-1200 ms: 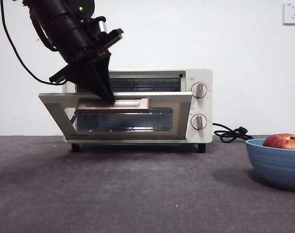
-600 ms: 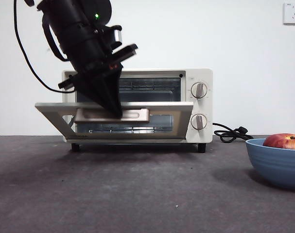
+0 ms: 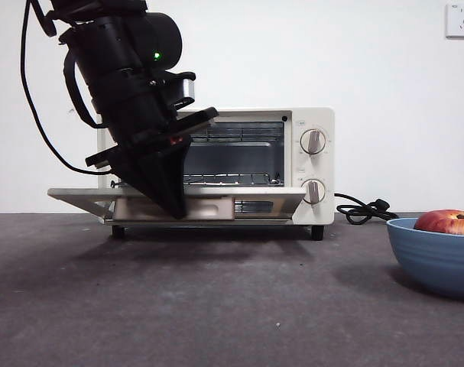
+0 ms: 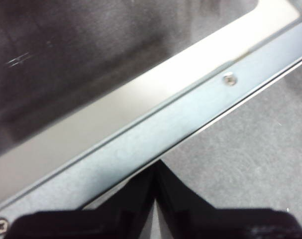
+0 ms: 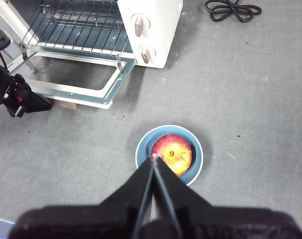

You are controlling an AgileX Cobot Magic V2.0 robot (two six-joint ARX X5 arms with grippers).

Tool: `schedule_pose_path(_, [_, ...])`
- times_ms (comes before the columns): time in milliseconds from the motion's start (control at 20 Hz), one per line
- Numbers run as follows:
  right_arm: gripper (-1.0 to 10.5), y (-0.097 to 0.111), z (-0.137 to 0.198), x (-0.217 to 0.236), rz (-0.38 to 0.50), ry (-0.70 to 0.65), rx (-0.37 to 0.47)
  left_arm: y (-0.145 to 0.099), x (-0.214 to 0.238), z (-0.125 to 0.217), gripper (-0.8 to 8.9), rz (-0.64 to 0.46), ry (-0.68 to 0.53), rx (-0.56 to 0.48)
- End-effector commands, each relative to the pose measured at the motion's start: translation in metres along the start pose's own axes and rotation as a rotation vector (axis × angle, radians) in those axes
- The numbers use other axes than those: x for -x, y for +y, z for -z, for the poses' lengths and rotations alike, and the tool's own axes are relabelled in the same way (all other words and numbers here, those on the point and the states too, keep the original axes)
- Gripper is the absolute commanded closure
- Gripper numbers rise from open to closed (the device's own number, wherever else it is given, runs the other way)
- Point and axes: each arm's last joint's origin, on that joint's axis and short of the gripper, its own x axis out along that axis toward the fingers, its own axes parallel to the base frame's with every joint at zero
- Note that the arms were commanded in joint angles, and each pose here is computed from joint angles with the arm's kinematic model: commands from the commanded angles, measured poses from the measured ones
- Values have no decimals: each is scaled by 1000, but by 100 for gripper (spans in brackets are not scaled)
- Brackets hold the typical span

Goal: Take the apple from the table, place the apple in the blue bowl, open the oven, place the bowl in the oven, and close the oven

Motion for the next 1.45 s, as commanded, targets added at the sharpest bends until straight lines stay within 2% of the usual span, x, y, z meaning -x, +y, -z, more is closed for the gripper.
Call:
schedule_pose_path(50, [958, 0, 0, 0, -2, -3, 10, -1, -3, -1, 819, -10, -6, -26])
schedule_pose_path(350, [958, 0, 1, 0, -1, 9, 7, -11, -4, 4, 819, 0, 51, -66])
schedule_pose_path(500, [958, 0, 5, -6, 10, 107, 0, -18, 0, 9, 819, 6, 82, -105])
schedule_pose_path(650, [958, 0, 5, -29, 14, 200, -17, -28, 15, 12, 819, 16, 81, -146])
schedule_pose_path(850, [958, -3, 21, -86, 38, 345, -37, -41, 54, 19, 819, 28, 26, -185])
schedule_pose_path(1050, [958, -24, 40, -132, 104, 411, -134, -49, 110, 32, 819, 40, -94, -210])
schedule_pose_path(1350, [935, -64, 40, -172, 81, 488, -286, -53, 191, 70, 819, 50, -274, -234])
schedule_pose_path(1400, [902, -69, 42, -179, 83, 517, -306, -53, 199, 76, 819, 51, -284, -236])
schedule_pose_path(1450, [802, -75, 44, -190, 89, 554, -327, -52, 207, 83, 819, 51, -289, -236])
